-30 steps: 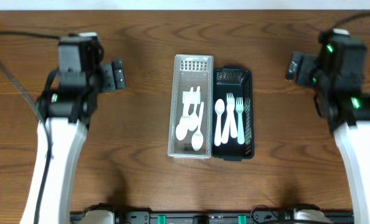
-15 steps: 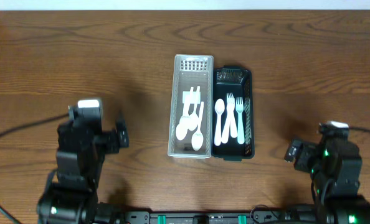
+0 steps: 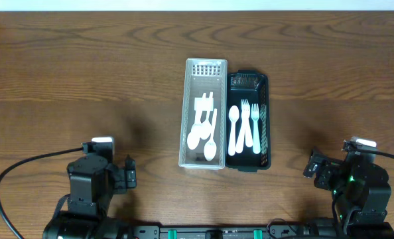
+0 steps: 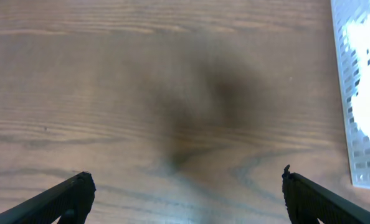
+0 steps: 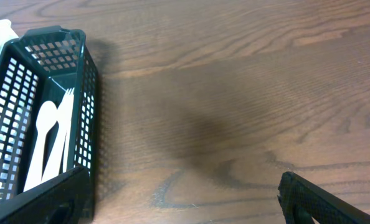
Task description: Pack container
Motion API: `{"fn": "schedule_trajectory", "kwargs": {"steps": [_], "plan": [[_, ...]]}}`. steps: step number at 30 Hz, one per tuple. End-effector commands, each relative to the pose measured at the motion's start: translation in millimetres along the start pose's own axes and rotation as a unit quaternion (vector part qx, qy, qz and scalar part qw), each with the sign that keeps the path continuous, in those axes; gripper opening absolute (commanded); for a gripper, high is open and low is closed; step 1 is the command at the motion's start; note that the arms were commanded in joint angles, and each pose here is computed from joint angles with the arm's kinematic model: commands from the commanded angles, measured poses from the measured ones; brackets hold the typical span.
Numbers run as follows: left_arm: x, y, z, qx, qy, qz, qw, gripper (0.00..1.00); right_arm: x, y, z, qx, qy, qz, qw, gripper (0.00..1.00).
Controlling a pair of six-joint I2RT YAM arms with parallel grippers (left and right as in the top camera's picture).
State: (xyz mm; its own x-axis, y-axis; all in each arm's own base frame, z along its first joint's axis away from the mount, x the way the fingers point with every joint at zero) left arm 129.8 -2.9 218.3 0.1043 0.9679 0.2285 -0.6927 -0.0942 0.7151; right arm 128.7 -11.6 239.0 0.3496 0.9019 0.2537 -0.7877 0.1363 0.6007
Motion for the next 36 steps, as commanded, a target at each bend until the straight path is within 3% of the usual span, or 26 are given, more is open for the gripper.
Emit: {"fn": "schedule_trajectory", "kwargs": {"steps": [1, 18, 26, 32, 36], "plan": [[0, -1, -2, 0.005, -0.001, 0.004, 1.0, 0.98, 1, 0, -2, 0.004, -0.002, 0.007, 1.0, 0.99], [0, -1, -2, 0.005, -0.001, 0.004, 1.0, 0.98, -1, 5, -7, 0.005, -0.001, 0.008, 1.0, 0.99], [0, -1, -2, 0.005, -0.001, 0.004, 1.0, 0.98, -6, 21, -18, -0.106, 0.032, 0.071, 0.991, 0.99], [0, -1, -2, 0.005, -0.001, 0.004, 1.0, 0.98, 7, -19, -27, -0.165, 0.072, 0.142, 0.973, 0.99], [0, -1, -2, 0.005, -0.001, 0.004, 1.0, 0.98, 16, -38, -22, -0.244, 0.089, 0.176, 0.949, 0.99]]}}
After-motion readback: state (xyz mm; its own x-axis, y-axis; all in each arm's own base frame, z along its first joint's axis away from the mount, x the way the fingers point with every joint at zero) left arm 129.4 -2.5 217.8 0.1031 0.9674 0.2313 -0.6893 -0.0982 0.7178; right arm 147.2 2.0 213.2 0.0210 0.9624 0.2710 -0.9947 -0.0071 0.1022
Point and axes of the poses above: each gripper's point midway between its finger pads, its own y axis back along the fingers, its own x axis along the line the jaws close on, z = x × y, the point moved 8 cm from there along y, back along the fingers, and after that the axes turned 12 degrees about -y, right-handed, at the moved point
